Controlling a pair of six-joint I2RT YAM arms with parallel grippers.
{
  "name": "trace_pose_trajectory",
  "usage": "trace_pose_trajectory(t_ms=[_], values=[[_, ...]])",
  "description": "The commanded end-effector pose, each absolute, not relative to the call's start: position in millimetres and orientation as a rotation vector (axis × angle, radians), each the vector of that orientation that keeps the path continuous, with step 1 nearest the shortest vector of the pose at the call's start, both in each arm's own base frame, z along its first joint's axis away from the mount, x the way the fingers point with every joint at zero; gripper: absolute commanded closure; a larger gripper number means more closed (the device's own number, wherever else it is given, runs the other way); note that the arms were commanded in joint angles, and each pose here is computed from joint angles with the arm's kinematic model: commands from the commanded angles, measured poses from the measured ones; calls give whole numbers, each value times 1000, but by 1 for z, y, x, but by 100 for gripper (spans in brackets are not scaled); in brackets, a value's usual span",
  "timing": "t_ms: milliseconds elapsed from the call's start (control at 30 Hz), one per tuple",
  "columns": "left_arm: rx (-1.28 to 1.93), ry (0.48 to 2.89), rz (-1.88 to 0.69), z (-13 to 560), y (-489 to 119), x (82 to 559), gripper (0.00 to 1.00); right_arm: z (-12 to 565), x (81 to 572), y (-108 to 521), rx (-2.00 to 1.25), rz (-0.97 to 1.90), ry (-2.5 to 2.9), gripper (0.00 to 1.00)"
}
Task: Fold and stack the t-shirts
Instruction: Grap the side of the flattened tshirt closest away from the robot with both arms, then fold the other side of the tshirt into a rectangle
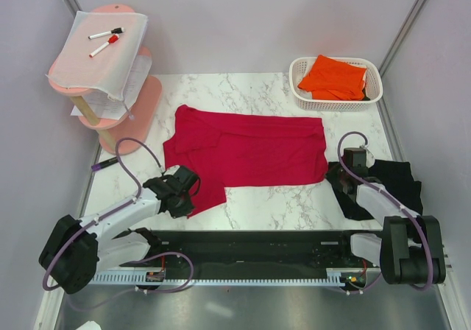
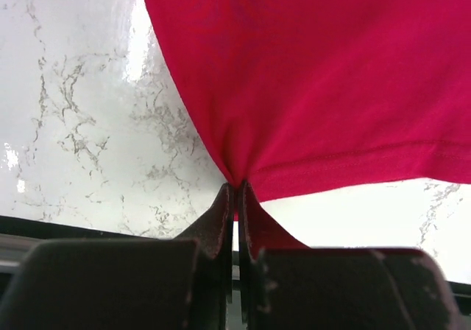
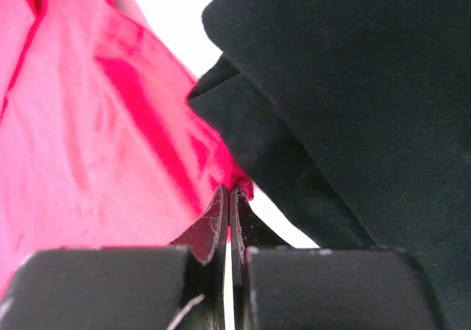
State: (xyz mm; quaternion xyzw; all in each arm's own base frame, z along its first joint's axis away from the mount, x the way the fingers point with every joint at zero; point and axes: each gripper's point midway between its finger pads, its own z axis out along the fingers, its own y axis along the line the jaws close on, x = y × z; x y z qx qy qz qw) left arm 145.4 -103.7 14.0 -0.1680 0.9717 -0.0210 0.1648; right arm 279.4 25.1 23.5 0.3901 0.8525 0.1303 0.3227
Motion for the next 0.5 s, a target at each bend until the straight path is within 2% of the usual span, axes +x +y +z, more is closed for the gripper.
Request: trace_pose_trajectory(t_ms=[0, 233, 467], values=[[-527, 2686, -115, 42, -109, 158, 98, 48, 290, 34, 949, 428, 2197, 100], [-532, 2565, -130, 88, -104, 174, 98, 75, 287, 38, 891, 470, 2167, 100], [-512, 2441, 15, 129, -88, 203, 98, 98, 303, 27, 838, 403, 2118, 100]])
